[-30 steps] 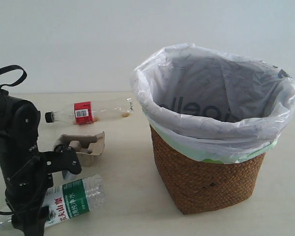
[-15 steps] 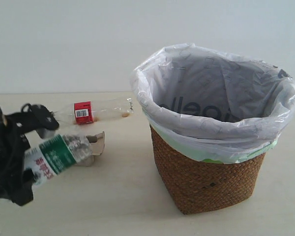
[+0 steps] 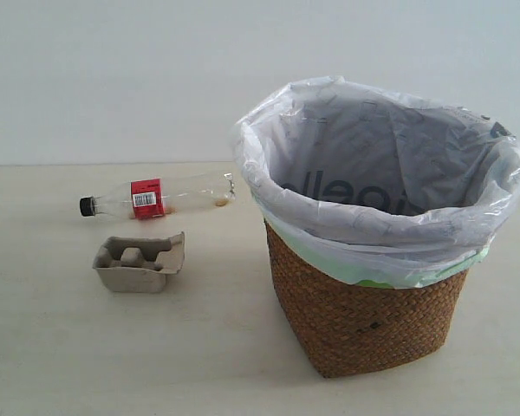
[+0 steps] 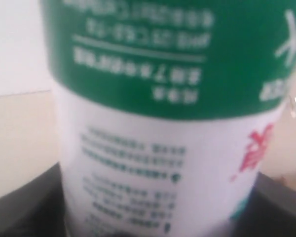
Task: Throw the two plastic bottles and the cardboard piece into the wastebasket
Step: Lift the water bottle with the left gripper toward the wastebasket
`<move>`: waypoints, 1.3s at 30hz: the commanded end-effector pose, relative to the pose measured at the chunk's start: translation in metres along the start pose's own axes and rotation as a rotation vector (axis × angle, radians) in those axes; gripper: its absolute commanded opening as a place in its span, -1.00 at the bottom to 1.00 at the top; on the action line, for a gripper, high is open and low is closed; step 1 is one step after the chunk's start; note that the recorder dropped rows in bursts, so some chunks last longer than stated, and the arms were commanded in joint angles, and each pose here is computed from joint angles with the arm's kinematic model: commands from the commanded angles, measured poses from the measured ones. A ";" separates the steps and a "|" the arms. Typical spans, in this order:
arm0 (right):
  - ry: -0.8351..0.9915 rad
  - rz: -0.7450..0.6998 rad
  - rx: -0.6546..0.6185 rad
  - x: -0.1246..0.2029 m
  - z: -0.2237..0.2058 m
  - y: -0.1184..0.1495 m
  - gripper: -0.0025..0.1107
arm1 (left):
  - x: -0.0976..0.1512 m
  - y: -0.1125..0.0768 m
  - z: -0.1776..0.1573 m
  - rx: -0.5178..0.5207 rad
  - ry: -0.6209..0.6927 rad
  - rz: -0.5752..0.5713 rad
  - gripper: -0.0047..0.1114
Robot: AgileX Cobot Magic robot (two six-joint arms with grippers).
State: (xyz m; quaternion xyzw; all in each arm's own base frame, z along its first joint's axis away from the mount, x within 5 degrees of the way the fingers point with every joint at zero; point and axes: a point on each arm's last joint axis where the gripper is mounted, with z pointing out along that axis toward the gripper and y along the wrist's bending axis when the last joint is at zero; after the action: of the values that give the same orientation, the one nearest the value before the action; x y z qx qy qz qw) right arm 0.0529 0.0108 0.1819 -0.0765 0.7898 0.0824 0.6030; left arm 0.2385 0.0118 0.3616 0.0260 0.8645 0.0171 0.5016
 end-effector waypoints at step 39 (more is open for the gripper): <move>-0.018 -0.007 0.002 -0.001 -0.001 0.000 -0.96 | -0.016 0.000 0.039 0.015 0.142 -0.082 -0.85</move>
State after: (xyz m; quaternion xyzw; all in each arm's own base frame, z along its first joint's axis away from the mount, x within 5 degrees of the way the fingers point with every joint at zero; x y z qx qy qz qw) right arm 0.0529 0.0108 0.1819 -0.0765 0.7898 0.0824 0.6030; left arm 0.2872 0.0048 0.3535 0.0099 0.8958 -0.0153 0.4442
